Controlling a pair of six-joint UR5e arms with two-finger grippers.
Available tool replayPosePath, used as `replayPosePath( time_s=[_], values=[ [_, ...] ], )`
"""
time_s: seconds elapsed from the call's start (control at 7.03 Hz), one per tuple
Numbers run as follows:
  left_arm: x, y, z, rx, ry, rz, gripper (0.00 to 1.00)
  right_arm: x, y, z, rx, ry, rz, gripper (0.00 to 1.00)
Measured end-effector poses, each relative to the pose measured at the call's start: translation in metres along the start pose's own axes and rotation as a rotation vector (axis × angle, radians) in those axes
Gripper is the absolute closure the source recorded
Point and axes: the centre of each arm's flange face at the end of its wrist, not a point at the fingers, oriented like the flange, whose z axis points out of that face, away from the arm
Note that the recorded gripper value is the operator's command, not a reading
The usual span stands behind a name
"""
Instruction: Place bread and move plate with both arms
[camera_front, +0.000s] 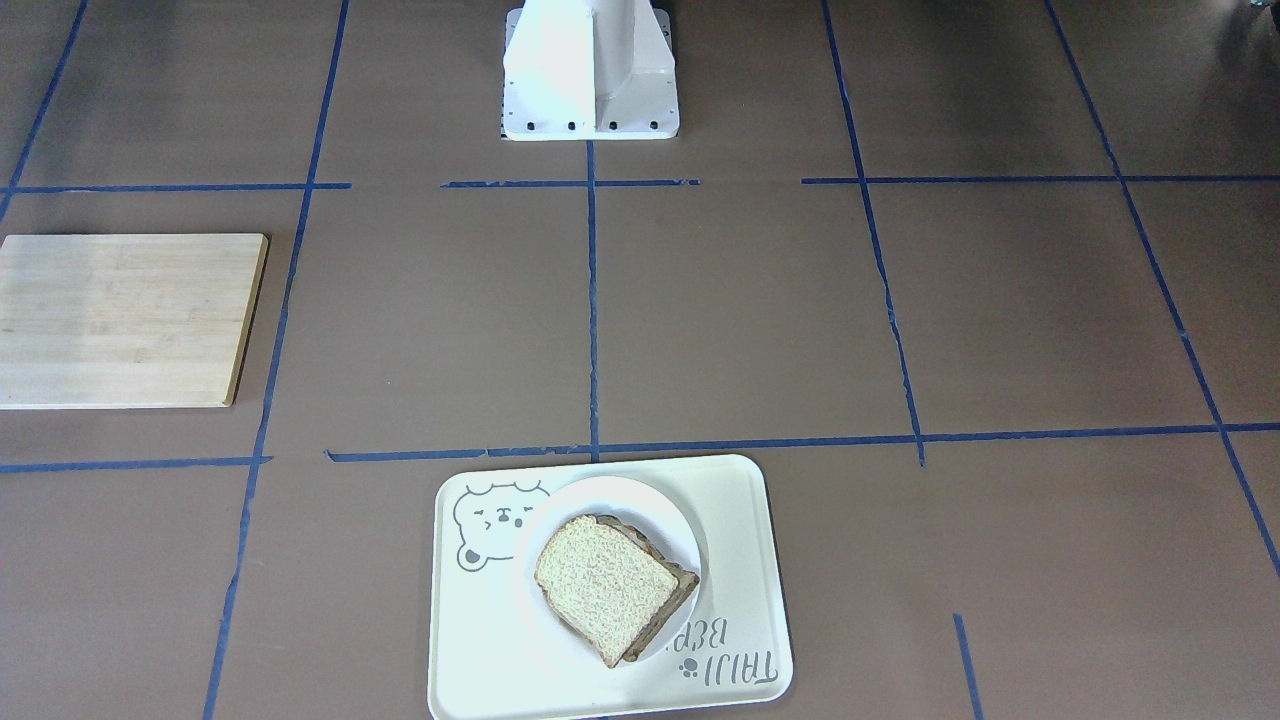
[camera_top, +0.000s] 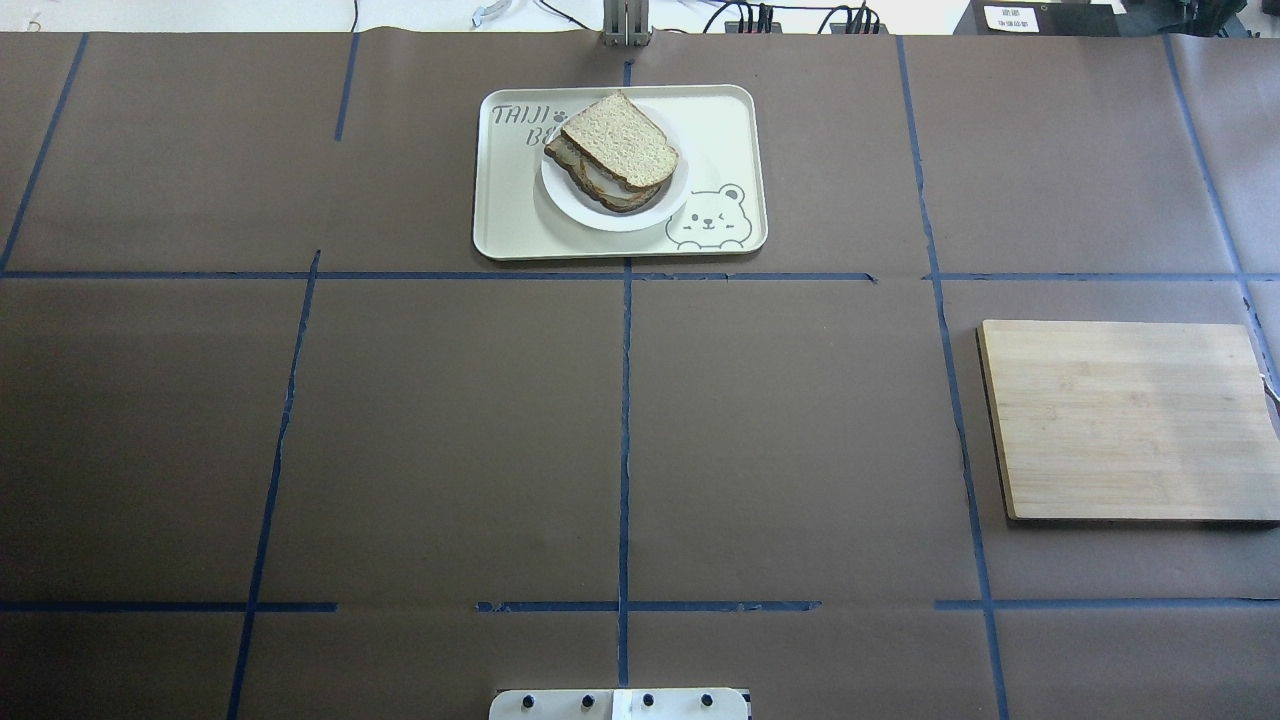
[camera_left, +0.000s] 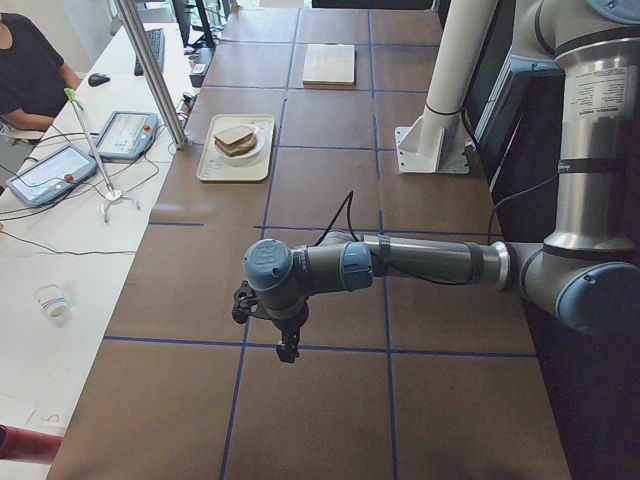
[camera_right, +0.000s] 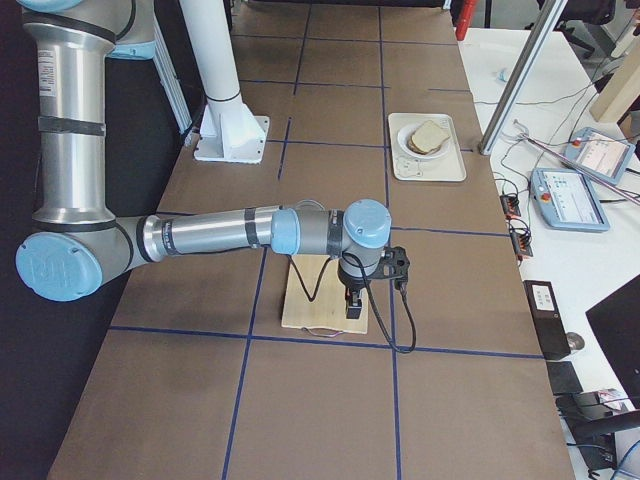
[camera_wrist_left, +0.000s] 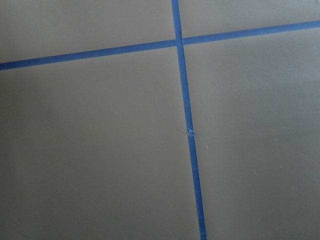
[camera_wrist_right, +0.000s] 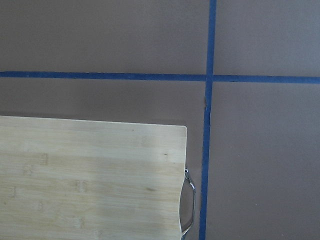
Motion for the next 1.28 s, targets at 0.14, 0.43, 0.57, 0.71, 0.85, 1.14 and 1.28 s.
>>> replayPosePath(
  time_s=[0.14, 0.43, 0.57, 0.71, 0.85, 1.14, 1.28],
  values=[
    [0.0, 0.0, 0.0, 0.0, 0.001, 0.0, 0.0, 0.008, 0.007, 0.002, -0.005, 0.005, 0.015, 0.0],
    [0.0, 0.0, 0.0, 0.0, 0.001, 0.001, 0.0, 0.031, 0.029, 0.009, -0.018, 0.008, 0.036, 0.0],
    [0.001, -0.001, 0.0, 0.0, 0.001, 0.001, 0.0, 0.04, 0.038, 0.01, -0.02, 0.008, 0.038, 0.0],
    [0.001, -0.001, 0.0, 0.0, 0.001, 0.001, 0.0, 0.045, 0.042, 0.01, -0.013, 0.009, 0.037, 0.0],
    [0.001, -0.002, 0.0, 0.001, 0.002, 0.001, 0.0, 0.05, 0.042, 0.01, 0.001, 0.011, 0.029, 0.0],
    [0.002, -0.003, -0.002, 0.003, 0.003, 0.003, 0.0, 0.064, 0.041, 0.017, 0.03, 0.012, 0.013, 0.0],
    [0.003, -0.004, -0.002, 0.004, 0.003, 0.004, 0.0, 0.067, 0.04, 0.018, 0.04, 0.011, 0.013, 0.0]
  ],
)
